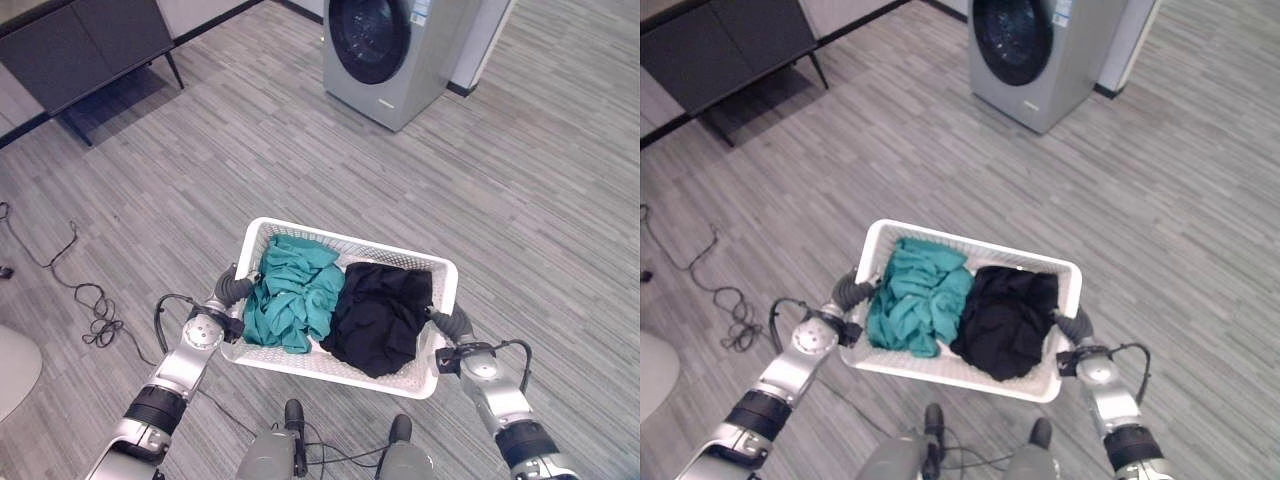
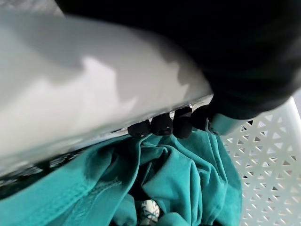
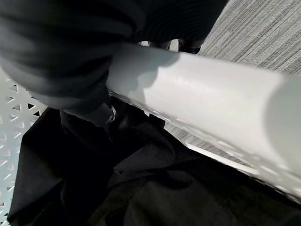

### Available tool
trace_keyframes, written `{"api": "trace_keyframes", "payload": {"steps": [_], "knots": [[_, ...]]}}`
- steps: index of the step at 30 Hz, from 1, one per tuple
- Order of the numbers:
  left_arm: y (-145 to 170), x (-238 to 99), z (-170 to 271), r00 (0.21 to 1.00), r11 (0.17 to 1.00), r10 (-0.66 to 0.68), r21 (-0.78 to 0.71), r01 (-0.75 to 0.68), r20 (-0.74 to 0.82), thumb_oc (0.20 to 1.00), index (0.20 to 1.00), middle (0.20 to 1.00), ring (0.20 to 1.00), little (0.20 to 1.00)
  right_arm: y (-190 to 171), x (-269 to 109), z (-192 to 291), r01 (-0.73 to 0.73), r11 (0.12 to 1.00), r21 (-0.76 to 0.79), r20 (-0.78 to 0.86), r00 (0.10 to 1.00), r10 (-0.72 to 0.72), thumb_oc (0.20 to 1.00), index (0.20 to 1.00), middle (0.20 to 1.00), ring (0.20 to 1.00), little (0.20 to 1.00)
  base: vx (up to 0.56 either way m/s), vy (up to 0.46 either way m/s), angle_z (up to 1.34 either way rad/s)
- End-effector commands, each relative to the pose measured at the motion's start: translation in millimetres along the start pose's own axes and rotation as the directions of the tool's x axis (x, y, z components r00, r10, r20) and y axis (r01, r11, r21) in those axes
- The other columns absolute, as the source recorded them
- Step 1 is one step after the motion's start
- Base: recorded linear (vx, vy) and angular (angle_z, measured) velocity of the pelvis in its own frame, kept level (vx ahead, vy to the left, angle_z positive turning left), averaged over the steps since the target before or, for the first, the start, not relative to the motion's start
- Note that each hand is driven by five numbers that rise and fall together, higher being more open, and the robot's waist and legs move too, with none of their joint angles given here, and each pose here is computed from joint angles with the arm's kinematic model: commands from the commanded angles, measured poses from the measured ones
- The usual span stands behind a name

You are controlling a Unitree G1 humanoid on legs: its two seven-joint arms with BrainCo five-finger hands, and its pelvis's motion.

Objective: Grab the laundry basket,head to the washer,open it,put in the laundry and shut it.

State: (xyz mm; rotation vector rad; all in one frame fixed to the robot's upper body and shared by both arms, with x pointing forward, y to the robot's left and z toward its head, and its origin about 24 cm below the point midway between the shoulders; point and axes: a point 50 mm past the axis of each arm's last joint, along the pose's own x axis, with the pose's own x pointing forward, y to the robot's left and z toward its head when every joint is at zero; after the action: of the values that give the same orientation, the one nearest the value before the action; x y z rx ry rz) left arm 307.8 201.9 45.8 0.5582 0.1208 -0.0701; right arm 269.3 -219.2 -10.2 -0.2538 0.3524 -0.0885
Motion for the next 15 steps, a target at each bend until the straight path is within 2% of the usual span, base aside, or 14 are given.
{"api": "trace_keyframes", "payload": {"steps": [1,7,15], "knots": [[29,4,19,0.988,0.993,0.118,0.015,-0.120,0.098,0.200,0.200,0.200,0.200,0.200,-14,-1,22,-0.016,0.999,-0.028,0.133,0.991,0.020,0.200,0.200,0.200,0.200,0.200,0.09,0.112,-0.03],[16,9,20,0.991,0.995,0.096,-0.007,-0.096,0.091,0.200,0.200,0.200,0.200,0.200,-19,-7,15,0.008,1.000,-0.005,0.125,0.992,-0.008,0.200,0.200,0.200,0.200,0.200,0.16,0.080,0.08],[6,14,27,0.992,0.997,0.068,0.022,-0.071,0.108,0.200,0.200,0.200,0.200,0.200,-30,-17,-1,0.047,0.999,0.021,0.082,0.995,-0.049,0.200,0.200,0.200,0.200,0.200,0.21,-0.038,0.59]]}}
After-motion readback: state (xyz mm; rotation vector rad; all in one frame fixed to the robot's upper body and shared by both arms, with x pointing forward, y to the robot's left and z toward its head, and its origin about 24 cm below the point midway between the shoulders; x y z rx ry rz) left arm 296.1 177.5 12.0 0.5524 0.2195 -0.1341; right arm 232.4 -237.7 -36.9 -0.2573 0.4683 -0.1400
